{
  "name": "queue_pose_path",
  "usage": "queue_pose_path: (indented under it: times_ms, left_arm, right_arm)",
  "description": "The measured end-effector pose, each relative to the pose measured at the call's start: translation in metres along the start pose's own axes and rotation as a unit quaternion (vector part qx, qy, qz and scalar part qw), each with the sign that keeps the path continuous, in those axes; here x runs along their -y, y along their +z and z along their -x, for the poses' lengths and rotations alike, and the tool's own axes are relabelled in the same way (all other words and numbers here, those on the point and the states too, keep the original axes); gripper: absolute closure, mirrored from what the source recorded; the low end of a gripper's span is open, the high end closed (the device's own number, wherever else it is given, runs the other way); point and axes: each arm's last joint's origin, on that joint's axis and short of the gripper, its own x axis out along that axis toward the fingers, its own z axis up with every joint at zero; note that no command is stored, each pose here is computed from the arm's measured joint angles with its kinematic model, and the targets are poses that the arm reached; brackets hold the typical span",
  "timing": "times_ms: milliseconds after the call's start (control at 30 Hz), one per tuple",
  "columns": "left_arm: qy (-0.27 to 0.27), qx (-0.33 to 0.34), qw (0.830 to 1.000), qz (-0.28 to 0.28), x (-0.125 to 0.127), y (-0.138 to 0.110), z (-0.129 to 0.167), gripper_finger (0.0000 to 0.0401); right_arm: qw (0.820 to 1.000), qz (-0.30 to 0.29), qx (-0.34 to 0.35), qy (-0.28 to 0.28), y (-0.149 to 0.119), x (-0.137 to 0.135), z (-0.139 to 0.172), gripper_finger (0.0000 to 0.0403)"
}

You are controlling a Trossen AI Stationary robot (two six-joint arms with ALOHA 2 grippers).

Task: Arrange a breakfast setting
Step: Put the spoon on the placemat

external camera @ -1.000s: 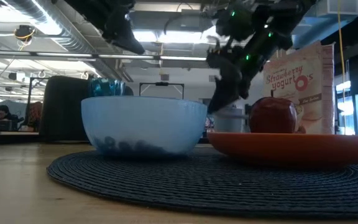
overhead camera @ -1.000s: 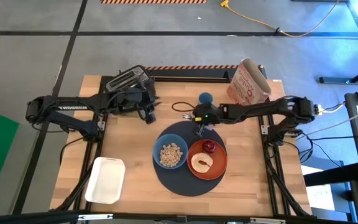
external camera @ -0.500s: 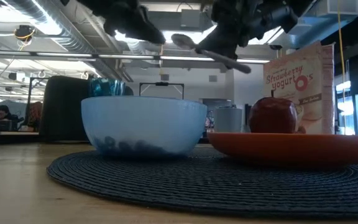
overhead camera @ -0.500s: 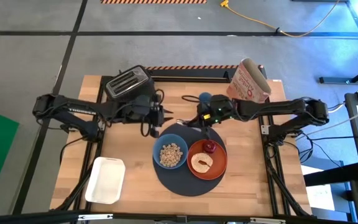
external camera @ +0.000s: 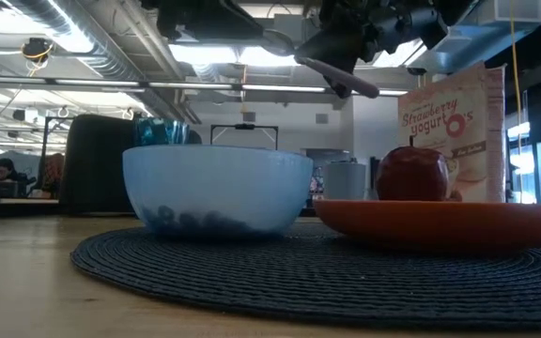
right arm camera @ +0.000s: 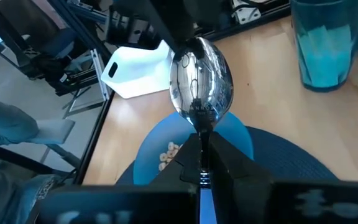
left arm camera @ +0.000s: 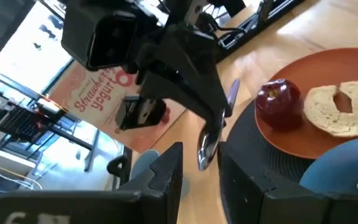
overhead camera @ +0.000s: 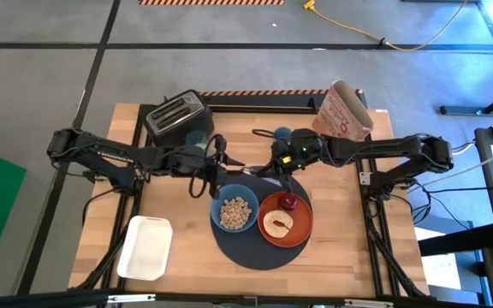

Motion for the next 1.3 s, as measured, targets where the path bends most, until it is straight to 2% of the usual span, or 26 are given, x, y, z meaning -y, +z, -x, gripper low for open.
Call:
queue_pose_path:
  times_ms: [233, 567, 667, 833, 1000, 1133, 1300]
  left_arm:
    - [-0.023, 0.013, 1.0, -0.003, 0.002, 0.0, 0.0, 0.0305]
    - [-0.01, 0.01, 1.0, -0.028, 0.007, -0.002, -0.013, 0.0309]
    - [-0.009, 0.012, 0.999, -0.028, 0.007, -0.002, -0.014, 0.0329]
    - [-0.006, 0.016, 0.999, -0.027, 0.006, -0.001, -0.014, 0.039]
    - [-0.001, 0.02, 1.0, -0.024, 0.005, 0.0, -0.014, 0.0396]
    - [-0.002, 0.021, 1.0, -0.017, 0.005, 0.0, -0.014, 0.0397]
    - [-0.008, 0.021, 1.0, -0.012, 0.006, 0.0, -0.014, 0.0398]
  right_arm:
    - [1.0, 0.0, 0.0, 0.001, 0.0, 0.0, 0.0, 0.04]
    - [1.0, 0.0, -0.002, 0.014, 0.0, -0.001, 0.0, 0.04]
    - [1.0, 0.0, -0.002, 0.014, 0.0, -0.001, 0.0, 0.0401]
    - [1.0, -0.001, -0.002, 0.013, 0.0, -0.001, 0.0, 0.0395]
    - [1.0, 0.001, -0.001, 0.009, 0.0, 0.0, 0.0, 0.0393]
    - [1.0, 0.023, -0.001, 0.005, -0.002, -0.006, -0.003, 0.0376]
    - [0.999, 0.041, 0.011, -0.018, -0.001, -0.009, -0.005, 0.0328]
